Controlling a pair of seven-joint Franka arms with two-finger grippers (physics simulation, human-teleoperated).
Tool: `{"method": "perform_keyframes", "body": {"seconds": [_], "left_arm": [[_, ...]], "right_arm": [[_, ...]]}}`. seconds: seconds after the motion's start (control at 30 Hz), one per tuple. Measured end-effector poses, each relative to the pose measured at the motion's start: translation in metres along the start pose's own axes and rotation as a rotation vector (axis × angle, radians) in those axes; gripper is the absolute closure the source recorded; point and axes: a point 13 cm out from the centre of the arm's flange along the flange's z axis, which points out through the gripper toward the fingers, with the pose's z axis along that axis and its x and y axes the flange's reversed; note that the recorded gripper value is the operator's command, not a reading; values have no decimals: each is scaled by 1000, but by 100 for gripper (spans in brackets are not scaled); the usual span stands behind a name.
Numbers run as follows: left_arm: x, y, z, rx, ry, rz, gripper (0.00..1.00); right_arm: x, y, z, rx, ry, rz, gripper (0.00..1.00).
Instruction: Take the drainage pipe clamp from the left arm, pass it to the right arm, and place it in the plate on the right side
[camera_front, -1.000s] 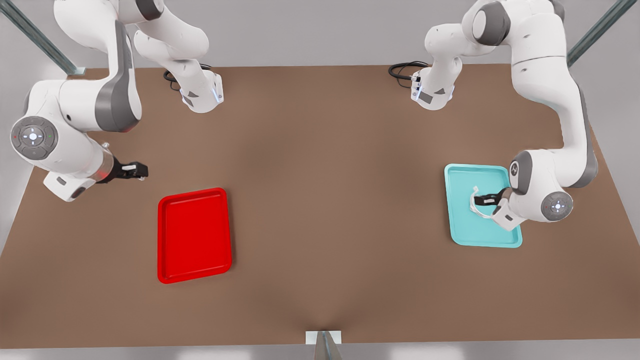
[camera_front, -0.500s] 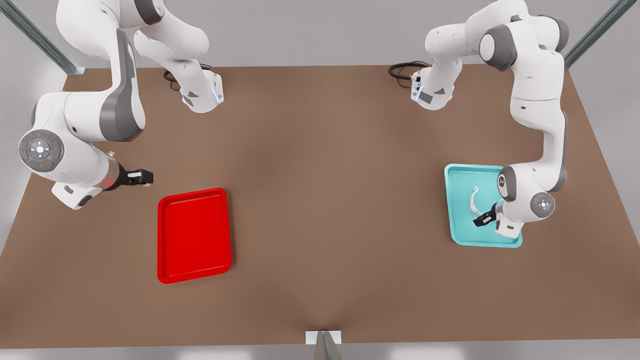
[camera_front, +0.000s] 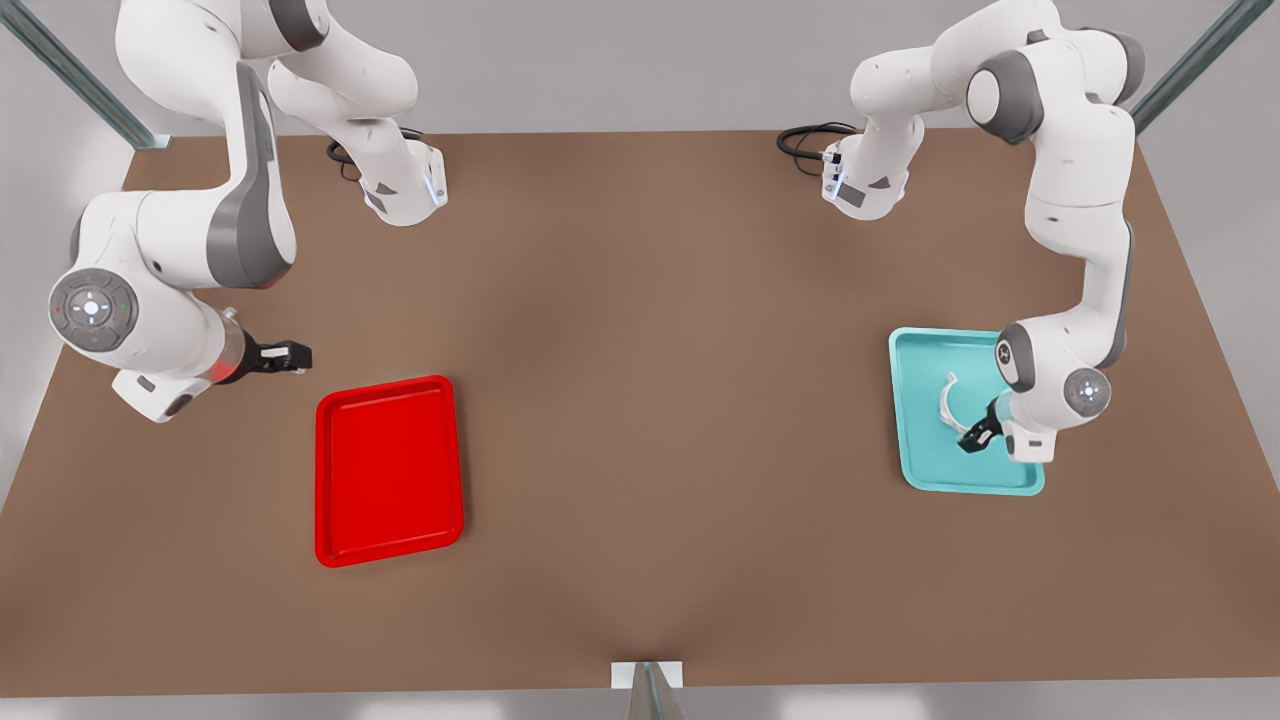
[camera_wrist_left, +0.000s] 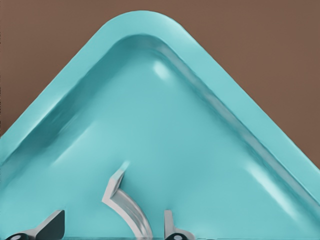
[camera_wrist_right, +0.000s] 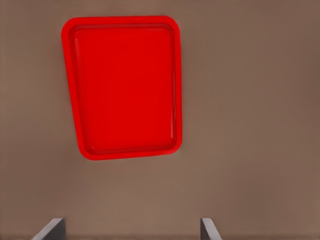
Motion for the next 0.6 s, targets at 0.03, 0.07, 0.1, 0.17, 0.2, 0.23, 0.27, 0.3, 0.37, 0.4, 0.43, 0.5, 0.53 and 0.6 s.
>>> {"method": "perform_keyframes", "body": {"seconds": [0.03,0.07,0.1,0.17,0.2,0.23,0.27,0.3,0.37,0.4,0.43,0.5,0.53,0.6], "left_arm": [[5,0,1,3,8,-14,3],[7,0,2,6,12,-26,3],[8,0,2,9,15,-38,4],[9,1,2,9,14,-59,44],[8,2,2,5,12,-71,47],[8,3,3,2,12,-83,47],[8,4,3,1,11,-95,47],[7,4,3,0,11,-106,47],[8,4,3,3,13,-132,52],[8,3,3,7,16,-146,57],[9,2,3,10,19,-158,60],[8,0,2,23,22,-176,65],[8,-1,1,28,23,-183,66],[7,-2,-1,33,23,-192,79]], "right_arm": [[0,0,0,1,1,0,0],[0,0,1,1,1,-1,0],[-1,1,1,1,2,-1,0],[-1,1,1,2,3,-1,0],[-1,1,2,2,3,-2,0],[-1,1,2,2,4,-2,0],[-1,2,2,2,5,-2,0],[0,2,2,2,5,-2,0],[0,3,2,2,6,-3,0],[0,3,2,2,6,-4,0],[0,3,2,2,7,-5,0],[0,3,2,3,7,-5,0],[0,3,2,3,7,-5,0],[0,3,2,3,7,-4,0]]}}
